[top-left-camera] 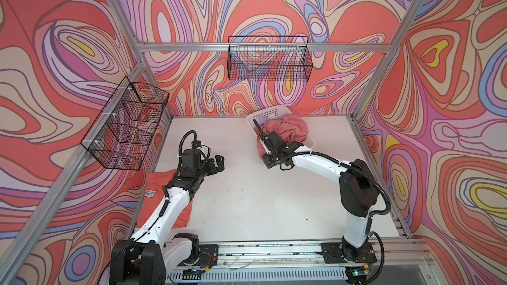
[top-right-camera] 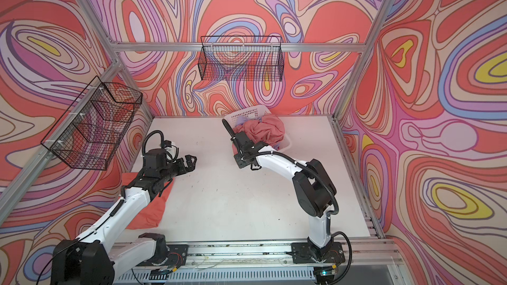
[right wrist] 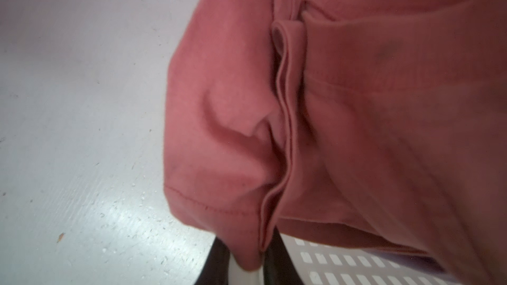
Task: Fold and stack the t-shirts
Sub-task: 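Grasp the pink t-shirt in the basket with the right gripper, then lift the pink t-shirt out of the basket with the right gripper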
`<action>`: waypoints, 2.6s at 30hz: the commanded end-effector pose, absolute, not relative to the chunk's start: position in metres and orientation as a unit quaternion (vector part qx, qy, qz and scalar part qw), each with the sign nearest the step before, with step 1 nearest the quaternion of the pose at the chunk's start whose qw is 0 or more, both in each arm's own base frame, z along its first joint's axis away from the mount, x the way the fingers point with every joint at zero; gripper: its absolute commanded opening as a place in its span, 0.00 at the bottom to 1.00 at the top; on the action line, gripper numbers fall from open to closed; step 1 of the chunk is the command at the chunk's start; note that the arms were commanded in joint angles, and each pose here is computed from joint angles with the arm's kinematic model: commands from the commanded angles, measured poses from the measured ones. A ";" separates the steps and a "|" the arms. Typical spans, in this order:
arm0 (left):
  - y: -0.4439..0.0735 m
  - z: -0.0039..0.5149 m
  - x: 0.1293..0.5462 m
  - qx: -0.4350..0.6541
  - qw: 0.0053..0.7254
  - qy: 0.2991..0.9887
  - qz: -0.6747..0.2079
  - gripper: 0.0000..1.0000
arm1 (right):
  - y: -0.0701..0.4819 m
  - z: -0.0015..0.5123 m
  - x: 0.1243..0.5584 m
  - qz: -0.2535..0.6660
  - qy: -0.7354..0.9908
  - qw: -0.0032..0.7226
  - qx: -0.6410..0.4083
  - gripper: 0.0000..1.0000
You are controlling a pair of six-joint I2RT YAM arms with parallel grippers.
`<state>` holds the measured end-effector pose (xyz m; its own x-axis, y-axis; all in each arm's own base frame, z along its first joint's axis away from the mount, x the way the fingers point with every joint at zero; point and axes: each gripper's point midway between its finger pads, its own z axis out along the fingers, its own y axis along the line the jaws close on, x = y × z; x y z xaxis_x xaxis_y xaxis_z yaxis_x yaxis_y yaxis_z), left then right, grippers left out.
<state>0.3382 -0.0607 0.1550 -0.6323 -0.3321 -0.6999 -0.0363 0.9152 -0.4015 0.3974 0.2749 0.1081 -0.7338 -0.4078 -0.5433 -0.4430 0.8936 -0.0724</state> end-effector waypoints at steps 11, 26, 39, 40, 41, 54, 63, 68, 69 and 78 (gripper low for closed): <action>-0.071 0.156 0.349 -0.064 0.401 0.896 -0.183 1.00 | 0.081 0.075 0.440 -0.089 0.949 0.265 -0.144 0.00; -0.080 0.139 0.363 -0.051 0.382 0.902 -0.196 1.00 | -0.044 0.075 0.456 -0.146 0.955 0.249 -0.070 0.00; -0.080 0.136 0.363 -0.050 0.378 0.903 -0.195 1.00 | -0.056 0.070 0.446 -0.186 0.950 0.236 -0.089 0.00; -0.081 0.136 0.363 -0.050 0.378 0.903 -0.196 1.00 | -0.056 0.072 0.448 -0.185 0.950 0.238 -0.087 0.00; -0.080 0.136 0.363 -0.051 0.378 0.903 -0.196 1.00 | -0.055 0.077 0.449 -0.180 0.950 0.242 -0.082 0.13; -0.078 0.141 0.358 -0.055 0.387 0.900 -0.193 1.00 | -0.056 0.191 0.471 -0.142 0.923 0.357 0.036 0.95; -0.082 0.148 0.356 -0.054 0.395 0.896 -0.195 1.00 | -0.119 0.199 0.507 -0.136 0.890 0.390 0.192 0.98; -0.081 0.149 0.359 -0.054 0.397 0.896 -0.193 1.00 | -0.135 0.167 0.530 -0.100 0.897 0.364 0.232 0.97; -0.081 0.149 0.360 -0.056 0.397 0.896 -0.191 1.00 | -0.134 0.160 0.532 -0.094 0.900 0.356 0.235 0.95; -0.078 0.153 0.359 -0.059 0.404 0.894 -0.187 1.00 | -0.121 0.183 0.530 -0.044 0.883 0.399 0.245 0.06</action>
<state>0.3565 -0.0791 0.1425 -0.6928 -0.2497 -0.6765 0.0448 0.9214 -0.3860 0.5331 -0.1299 0.1456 -0.6279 0.3851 -0.6763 0.4855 0.8730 0.0463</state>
